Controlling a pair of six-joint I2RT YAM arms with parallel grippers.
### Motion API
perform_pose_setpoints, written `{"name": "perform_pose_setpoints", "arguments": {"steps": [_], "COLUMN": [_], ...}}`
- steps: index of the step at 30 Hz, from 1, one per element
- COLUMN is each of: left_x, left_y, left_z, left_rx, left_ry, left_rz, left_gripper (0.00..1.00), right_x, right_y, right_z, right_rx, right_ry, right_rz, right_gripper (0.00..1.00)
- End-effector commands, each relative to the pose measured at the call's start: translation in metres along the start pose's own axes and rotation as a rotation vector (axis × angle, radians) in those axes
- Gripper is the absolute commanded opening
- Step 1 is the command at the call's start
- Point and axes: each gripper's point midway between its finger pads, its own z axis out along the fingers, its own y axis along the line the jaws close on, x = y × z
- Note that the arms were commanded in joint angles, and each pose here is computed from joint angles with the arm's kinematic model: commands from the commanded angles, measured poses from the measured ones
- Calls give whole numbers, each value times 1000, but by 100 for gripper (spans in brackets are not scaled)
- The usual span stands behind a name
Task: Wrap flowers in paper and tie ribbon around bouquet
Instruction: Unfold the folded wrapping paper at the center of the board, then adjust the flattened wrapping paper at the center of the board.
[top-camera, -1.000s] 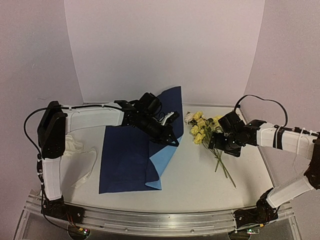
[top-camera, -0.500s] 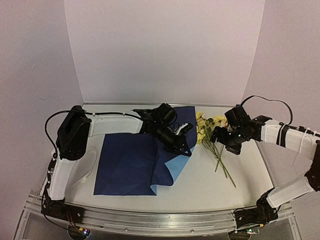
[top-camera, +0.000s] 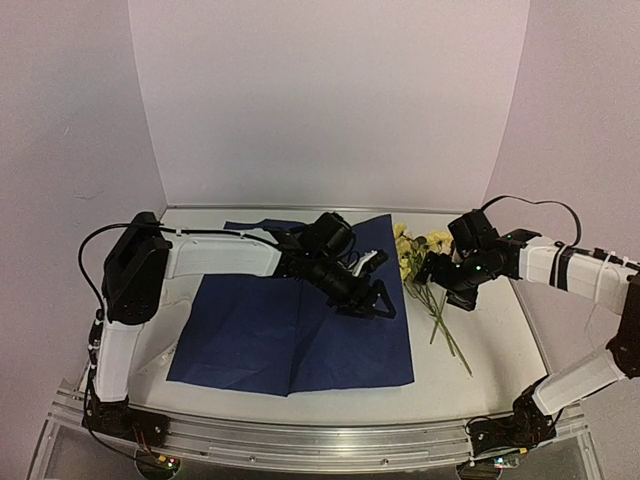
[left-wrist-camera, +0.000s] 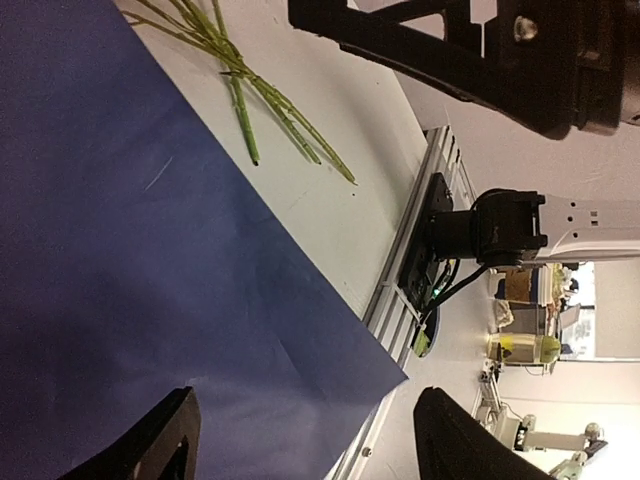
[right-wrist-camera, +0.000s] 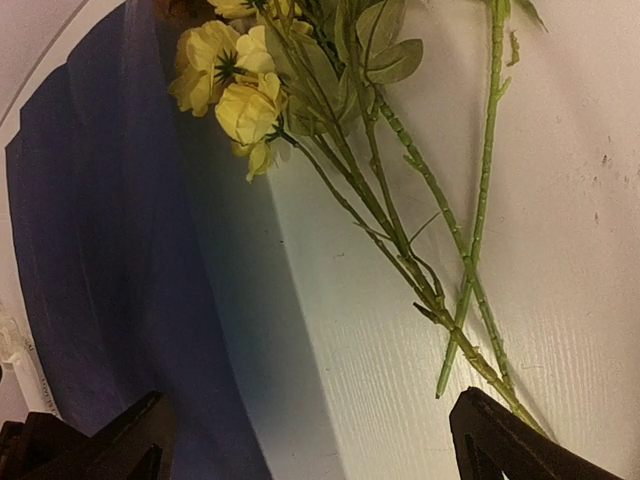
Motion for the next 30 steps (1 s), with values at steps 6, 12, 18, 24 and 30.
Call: {"name": "perform_pose_setpoints", "arguments": {"steps": [6, 12, 18, 24, 30], "left_x": [-9, 38, 58, 69, 81], "left_y": [80, 166, 206, 231, 259], "left_z": [-124, -149, -160, -168, -175], "left_rx": [-243, -348, -424, -482, -528], "left_ry": [-363, -372, -368, -358, -348], "left_rz": [-273, -491, -573, -628, -687], "left_gripper": [78, 72, 68, 65, 60], "right_x": [23, 45, 52, 59, 63], "right_y": [19, 15, 19, 28, 31], "right_z": [26, 52, 78, 99, 99], "right_rx": [-97, -66, -103, -113, -103], "right_ry": [108, 148, 156, 176, 143], "right_rz": [-66, -144, -165, -165, -152], "right_gripper": [98, 98, 97, 88, 37]}}
